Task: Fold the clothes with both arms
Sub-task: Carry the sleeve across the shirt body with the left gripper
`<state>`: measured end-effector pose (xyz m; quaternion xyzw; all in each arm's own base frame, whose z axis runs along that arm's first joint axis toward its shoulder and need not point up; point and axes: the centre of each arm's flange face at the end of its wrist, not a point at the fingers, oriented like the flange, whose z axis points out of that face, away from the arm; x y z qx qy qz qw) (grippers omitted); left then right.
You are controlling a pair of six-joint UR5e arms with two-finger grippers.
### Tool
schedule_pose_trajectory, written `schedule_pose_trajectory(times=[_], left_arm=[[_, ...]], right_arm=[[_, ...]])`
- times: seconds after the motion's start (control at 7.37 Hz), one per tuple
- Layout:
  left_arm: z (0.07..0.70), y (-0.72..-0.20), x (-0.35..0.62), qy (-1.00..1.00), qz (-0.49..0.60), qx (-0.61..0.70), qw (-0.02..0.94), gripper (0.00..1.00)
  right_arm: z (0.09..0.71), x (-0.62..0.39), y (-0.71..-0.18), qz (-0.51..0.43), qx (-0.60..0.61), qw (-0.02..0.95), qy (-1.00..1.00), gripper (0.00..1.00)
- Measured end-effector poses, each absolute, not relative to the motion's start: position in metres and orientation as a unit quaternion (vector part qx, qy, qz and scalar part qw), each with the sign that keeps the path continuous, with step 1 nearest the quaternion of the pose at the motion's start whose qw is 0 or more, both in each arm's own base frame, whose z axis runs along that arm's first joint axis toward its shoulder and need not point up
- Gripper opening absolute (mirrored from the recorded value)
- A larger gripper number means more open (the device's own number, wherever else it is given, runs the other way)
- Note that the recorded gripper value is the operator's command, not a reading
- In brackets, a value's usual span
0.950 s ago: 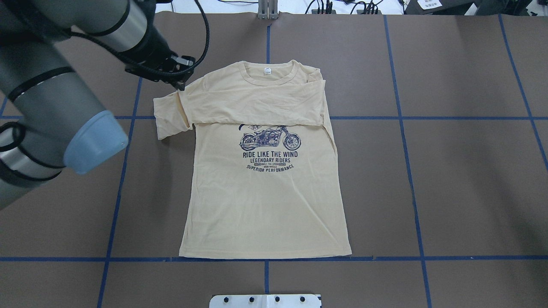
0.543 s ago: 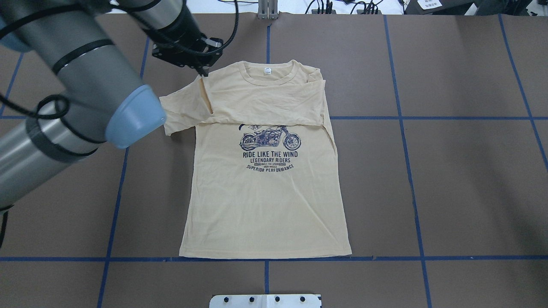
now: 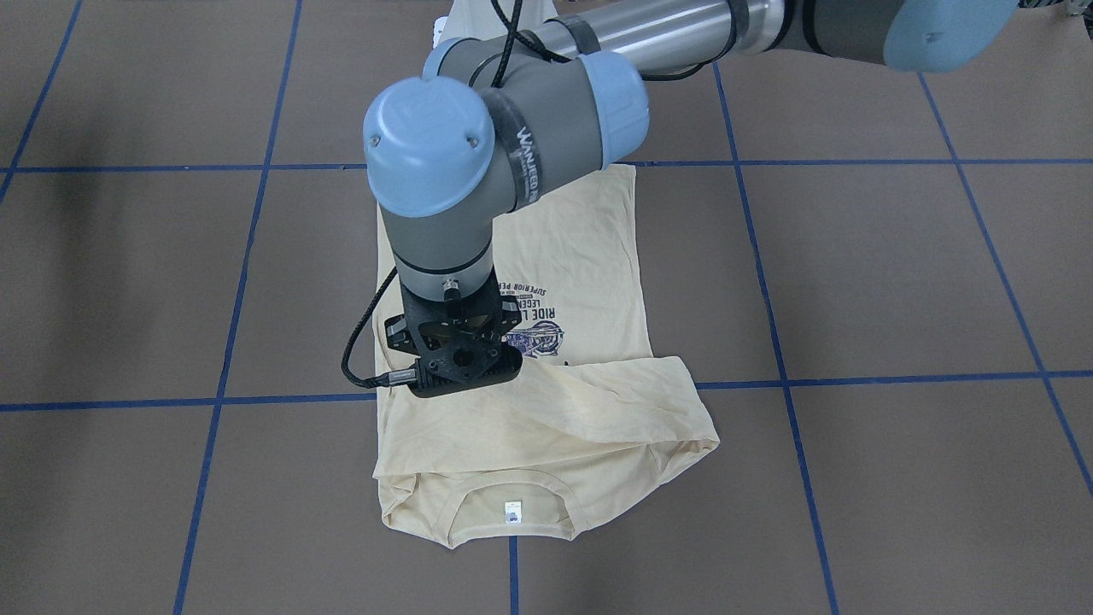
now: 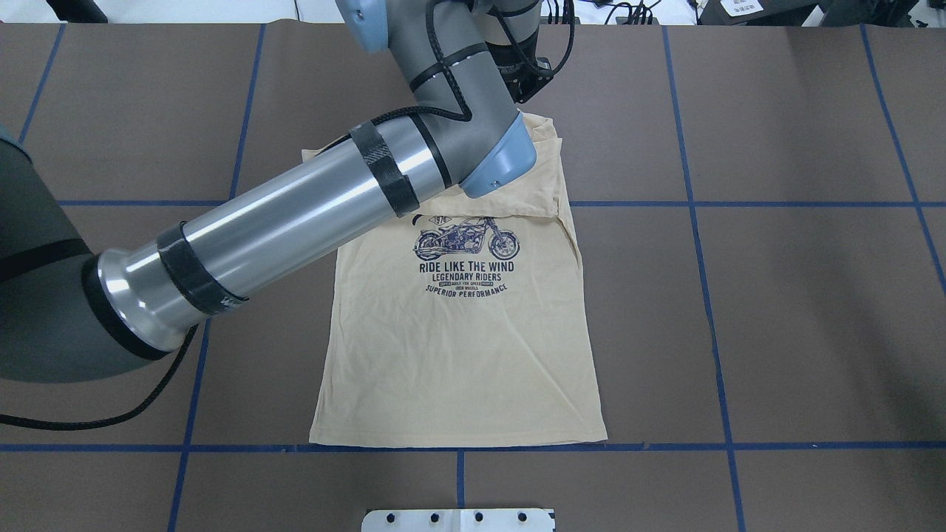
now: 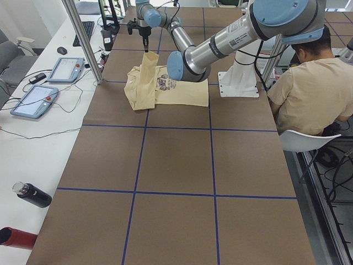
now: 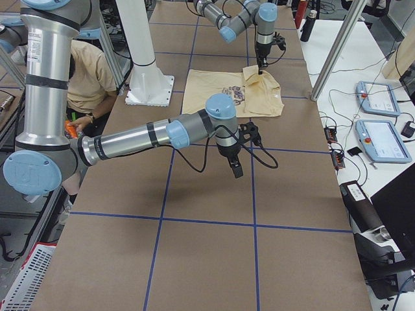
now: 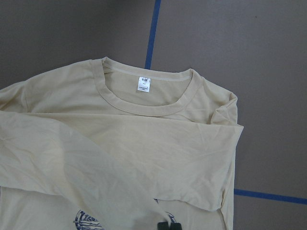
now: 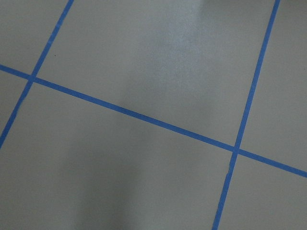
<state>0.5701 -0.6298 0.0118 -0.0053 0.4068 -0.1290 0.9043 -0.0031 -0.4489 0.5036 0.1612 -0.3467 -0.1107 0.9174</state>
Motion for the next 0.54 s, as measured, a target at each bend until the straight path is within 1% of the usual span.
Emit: schedule_pose_trajectory(times=[0.14, 0.27, 0.41, 0.54], left_arm=[[0.014, -0.629, 0.597, 0.412, -0.156, -0.01, 0.898, 0.15], [0.012, -0.623, 0.619, 0.422, -0.181, -0.013, 0.888, 0.83], [0.007, -0.615, 0.636, 0.432, -0.197, -0.015, 0.88, 0.99], [0.001, -0.609, 0.645, 0.443, -0.199, -0.013, 0.874, 0.99]], right_arm=[[0.504, -0.003, -0.449, -0.111, 0.161, 0.917, -0.347, 0.99], [0.504, -0.003, -0.449, -0.11, 0.161, 0.917, -0.347, 1.0], [0.504, -0.003, -0.449, -0.111, 0.161, 0.917, -0.347, 0.99], [0.504, -0.003, -0.449, -0.111, 0.161, 0.917, -0.347, 0.99]])
